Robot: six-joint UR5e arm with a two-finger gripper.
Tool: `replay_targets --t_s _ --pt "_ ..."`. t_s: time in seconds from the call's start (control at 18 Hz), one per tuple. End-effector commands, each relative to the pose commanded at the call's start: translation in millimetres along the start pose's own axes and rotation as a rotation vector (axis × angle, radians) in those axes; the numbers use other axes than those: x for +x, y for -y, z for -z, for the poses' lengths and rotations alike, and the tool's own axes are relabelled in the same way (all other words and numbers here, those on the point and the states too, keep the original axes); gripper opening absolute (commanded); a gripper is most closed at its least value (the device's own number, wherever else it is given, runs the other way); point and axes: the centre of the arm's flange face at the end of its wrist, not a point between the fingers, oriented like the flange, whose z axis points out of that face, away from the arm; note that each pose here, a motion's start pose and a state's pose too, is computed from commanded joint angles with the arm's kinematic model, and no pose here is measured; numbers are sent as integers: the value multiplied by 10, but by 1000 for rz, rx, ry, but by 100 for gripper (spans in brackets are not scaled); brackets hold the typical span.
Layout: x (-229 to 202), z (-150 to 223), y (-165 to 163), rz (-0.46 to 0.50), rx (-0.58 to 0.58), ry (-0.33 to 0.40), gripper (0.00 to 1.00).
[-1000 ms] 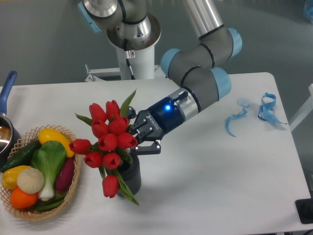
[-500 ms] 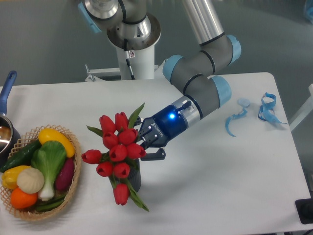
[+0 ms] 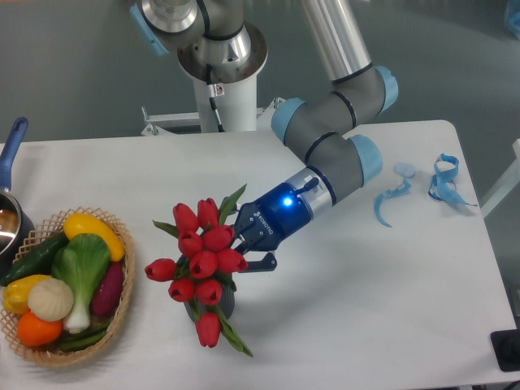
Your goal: Insert the flowers into the vase
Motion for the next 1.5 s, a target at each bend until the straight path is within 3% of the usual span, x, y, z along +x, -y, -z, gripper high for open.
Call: replay_targets --t_s 0.39,0.67,0.72,0.78,0.83,0.89,1.06,1.5 --pt "4 8 -96 11 -50 14 20" --pt "-29 88 -101 -8 -55 29 26" --pt "-46 125 -79 -27 -55 35 50" --pt "-49 135 -64 -36 -54 37 64" --pt "-63 180 -53 -41 -53 45 91" --pt "-58 216 -34 -40 -54 51 100" --pt "-25 285 86 -62 -67 67 100" --pt "84 407 292 -130 -267 145 100"
